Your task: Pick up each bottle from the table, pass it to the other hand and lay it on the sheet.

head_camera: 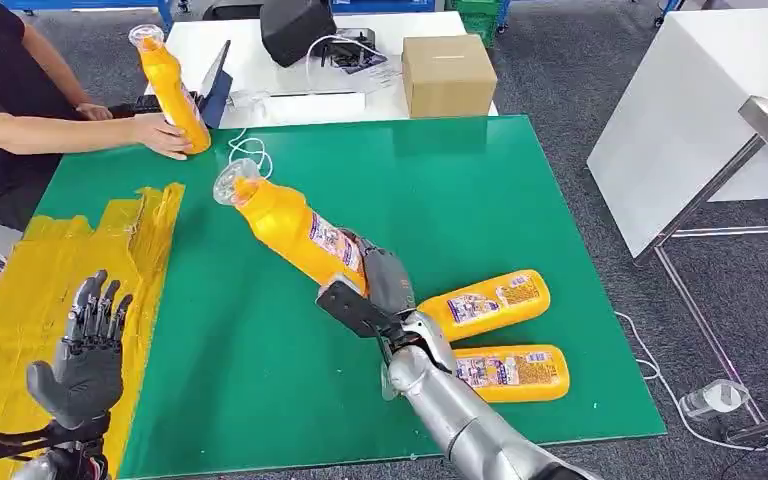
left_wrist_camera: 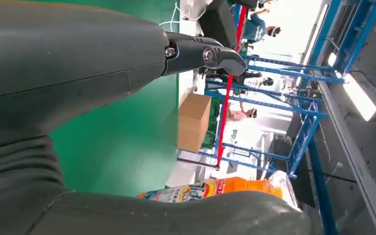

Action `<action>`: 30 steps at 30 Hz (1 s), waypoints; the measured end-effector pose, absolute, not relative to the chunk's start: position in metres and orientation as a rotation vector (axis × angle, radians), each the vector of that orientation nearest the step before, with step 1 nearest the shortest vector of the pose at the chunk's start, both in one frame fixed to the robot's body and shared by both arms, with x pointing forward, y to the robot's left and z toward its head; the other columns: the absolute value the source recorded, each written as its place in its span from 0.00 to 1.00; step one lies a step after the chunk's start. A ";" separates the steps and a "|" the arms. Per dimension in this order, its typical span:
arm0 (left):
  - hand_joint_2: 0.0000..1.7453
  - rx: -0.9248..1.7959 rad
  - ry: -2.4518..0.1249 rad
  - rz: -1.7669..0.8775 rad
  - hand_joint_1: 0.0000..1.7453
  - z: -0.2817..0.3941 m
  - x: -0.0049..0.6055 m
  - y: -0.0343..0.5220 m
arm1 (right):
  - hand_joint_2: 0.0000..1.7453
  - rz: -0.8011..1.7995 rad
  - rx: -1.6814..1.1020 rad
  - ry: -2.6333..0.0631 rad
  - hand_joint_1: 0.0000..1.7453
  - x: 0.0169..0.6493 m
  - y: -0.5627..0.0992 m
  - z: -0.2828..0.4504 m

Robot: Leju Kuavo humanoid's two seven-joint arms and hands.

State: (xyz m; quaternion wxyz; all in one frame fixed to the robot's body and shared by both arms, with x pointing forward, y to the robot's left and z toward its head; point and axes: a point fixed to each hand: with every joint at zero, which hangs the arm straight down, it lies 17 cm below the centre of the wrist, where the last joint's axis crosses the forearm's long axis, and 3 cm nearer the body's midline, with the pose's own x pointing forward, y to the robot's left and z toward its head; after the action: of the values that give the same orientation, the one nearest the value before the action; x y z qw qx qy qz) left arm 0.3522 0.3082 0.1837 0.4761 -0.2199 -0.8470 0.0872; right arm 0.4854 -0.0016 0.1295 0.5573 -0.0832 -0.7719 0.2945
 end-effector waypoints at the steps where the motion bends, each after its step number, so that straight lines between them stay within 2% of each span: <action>1: 0.00 -0.538 -2.071 0.215 0.00 0.184 0.352 0.308 | 1.00 0.690 -0.196 -1.826 1.00 0.485 -0.002 0.131; 4: 0.00 -0.538 -2.073 0.215 0.00 0.185 0.351 0.308 | 1.00 0.681 -0.197 -1.835 1.00 0.485 -0.004 0.134; 5: 1.00 -0.538 -2.073 0.216 0.00 0.185 0.351 0.308 | 1.00 0.676 -0.196 -1.840 1.00 0.485 -0.004 0.136; 14: 1.00 -0.630 -2.054 0.364 0.00 0.192 0.338 0.315 | 1.00 0.547 -0.056 -1.975 1.00 0.458 -0.002 0.183; 30: 1.00 -0.967 -1.974 0.321 0.00 0.215 0.307 0.211 | 1.00 0.909 0.092 -2.067 1.00 0.376 0.106 0.197</action>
State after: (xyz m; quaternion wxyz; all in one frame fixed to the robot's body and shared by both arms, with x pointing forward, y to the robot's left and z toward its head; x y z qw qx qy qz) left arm 0.3066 0.2107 0.2150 0.4442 -0.3900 -0.7961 0.1295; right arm 0.3764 0.1064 0.1972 0.4266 0.0369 -0.8272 0.3640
